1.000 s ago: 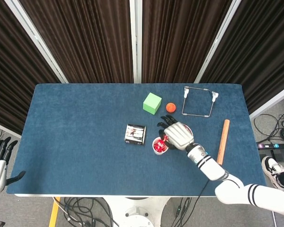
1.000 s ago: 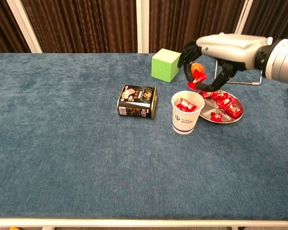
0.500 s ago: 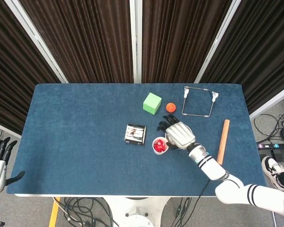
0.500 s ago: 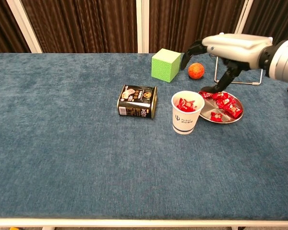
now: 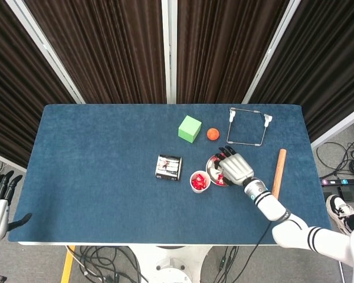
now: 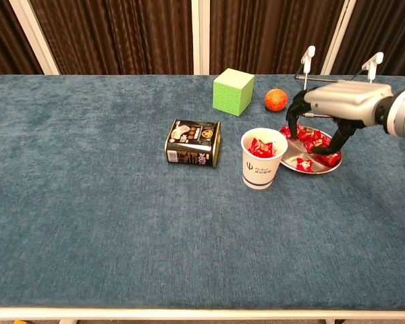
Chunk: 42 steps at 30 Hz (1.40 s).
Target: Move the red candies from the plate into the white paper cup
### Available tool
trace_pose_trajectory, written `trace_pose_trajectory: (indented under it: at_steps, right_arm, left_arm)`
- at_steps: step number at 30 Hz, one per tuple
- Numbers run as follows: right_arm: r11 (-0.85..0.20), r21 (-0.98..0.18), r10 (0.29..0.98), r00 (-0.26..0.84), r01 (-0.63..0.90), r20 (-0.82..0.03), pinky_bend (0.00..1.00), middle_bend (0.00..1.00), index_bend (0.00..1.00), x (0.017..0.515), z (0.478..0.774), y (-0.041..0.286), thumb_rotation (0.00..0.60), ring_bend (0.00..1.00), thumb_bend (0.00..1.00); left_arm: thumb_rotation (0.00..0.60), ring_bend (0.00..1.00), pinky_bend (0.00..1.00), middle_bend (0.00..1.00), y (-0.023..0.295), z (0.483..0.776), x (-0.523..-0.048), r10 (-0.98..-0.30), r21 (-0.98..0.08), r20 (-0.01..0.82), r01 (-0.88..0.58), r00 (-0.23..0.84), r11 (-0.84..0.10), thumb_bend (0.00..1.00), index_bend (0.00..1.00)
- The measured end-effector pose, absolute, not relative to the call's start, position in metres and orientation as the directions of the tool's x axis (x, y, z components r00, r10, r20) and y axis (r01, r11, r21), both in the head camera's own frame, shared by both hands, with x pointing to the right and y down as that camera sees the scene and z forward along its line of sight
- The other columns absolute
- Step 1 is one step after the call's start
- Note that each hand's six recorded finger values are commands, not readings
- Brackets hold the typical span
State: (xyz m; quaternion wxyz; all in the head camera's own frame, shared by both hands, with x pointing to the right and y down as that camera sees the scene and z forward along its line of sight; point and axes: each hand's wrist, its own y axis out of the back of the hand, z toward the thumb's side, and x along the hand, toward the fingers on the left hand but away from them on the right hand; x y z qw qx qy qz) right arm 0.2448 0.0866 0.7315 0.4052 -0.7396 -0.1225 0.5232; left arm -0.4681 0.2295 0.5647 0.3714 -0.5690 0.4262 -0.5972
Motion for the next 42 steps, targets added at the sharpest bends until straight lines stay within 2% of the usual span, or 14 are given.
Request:
trace_pose_trajectory:
  at_steps: [6,19,26,30,35,42]
  right_arm:
    - [-0.634,-0.712,0.577,0.430,-0.302,-0.695,0.00,0.17,0.42,0.244,0.746,0.096,0.600,0.00,0.28]
    - [-0.633,-0.700,0.565,0.421,-0.330,-0.709,0.00,0.17,0.43,0.247,0.760,0.101,0.600,0.00,0.30]
    - [-0.637,-0.696,0.566,0.411,-0.331,-0.714,0.00,0.18,0.51,0.248,0.765,0.101,0.600,0.00,0.35]
    - [-0.638,-0.697,0.574,0.401,-0.328,-0.714,0.00,0.18,0.53,0.250,0.766,0.099,0.600,0.00,0.36]
    - [-0.628,-0.722,0.606,0.400,-0.290,-0.688,0.00,0.18,0.53,0.251,0.758,0.089,0.600,0.00,0.37]
    - [-0.585,-0.792,0.670,0.445,-0.177,-0.594,0.00,0.19,0.53,0.239,0.722,0.070,0.600,0.00,0.37]
  left_arm:
    - [0.600,0.08,0.09,0.14,0.229,0.566,-0.466,-0.926,-0.929,0.370,-0.042,-0.075,-0.368,0.00,0.16]
    - [0.600,0.08,0.09,0.14,0.228,0.568,-0.466,-0.925,-0.928,0.373,-0.043,-0.074,-0.371,0.00,0.16]
    - [0.600,0.08,0.09,0.14,0.230,0.568,-0.469,-0.923,-0.927,0.376,-0.044,-0.082,-0.374,0.00,0.16]
    - [0.600,0.08,0.09,0.14,0.229,0.568,-0.468,-0.924,-0.927,0.375,-0.045,-0.078,-0.372,0.00,0.16]
    - [0.600,0.08,0.09,0.14,0.229,0.568,-0.468,-0.924,-0.927,0.374,-0.045,-0.078,-0.371,0.00,0.16]
    - [0.600,0.08,0.09,0.14,0.228,0.568,-0.466,-0.925,-0.928,0.372,-0.045,-0.073,-0.369,0.00,0.16]
